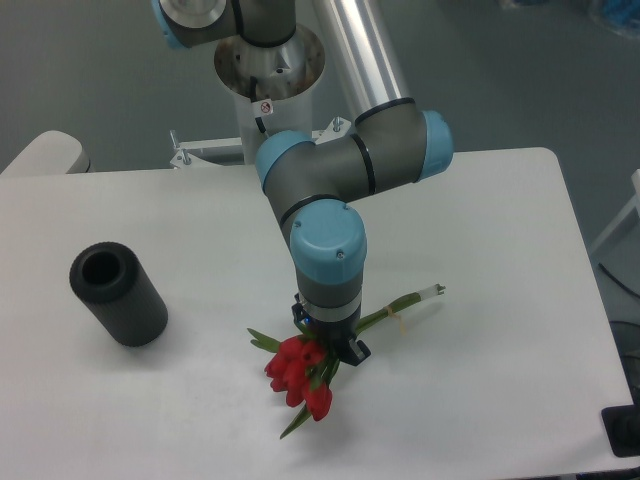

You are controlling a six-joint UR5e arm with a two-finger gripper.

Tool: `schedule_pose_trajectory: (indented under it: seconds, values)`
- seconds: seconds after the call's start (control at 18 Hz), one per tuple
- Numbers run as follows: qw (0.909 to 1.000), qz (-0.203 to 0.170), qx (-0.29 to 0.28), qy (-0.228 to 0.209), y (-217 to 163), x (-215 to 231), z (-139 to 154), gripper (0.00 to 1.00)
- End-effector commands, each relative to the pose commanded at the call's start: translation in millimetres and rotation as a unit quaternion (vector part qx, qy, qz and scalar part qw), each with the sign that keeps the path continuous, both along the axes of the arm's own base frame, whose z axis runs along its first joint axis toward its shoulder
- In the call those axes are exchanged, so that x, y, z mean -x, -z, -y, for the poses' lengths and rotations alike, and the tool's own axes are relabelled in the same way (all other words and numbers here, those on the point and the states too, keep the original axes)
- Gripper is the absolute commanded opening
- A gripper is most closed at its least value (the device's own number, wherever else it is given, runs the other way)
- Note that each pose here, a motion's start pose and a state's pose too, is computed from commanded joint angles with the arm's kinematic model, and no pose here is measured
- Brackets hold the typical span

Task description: Pick up the flowers from the vase

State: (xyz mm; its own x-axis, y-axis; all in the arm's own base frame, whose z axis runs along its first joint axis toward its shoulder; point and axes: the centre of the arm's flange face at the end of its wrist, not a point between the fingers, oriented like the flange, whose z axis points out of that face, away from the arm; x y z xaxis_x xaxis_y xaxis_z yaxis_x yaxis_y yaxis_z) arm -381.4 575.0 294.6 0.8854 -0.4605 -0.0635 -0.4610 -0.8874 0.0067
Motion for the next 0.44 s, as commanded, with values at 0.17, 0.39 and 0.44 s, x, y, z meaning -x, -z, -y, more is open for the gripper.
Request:
schedule_pose_trajectory:
  seconds: [0.17,0.39,0.44]
  values:
    - [1.0,0.002,0.002,0.0,1.0,-0.5,0.5,0.06]
    - [1.0,0.002,0.001,0.0,1.4,-0.2,0.0,0.06]
    - [1.0,0.002,0.001,0.001,0.3,-1.2,-0.5,0.06]
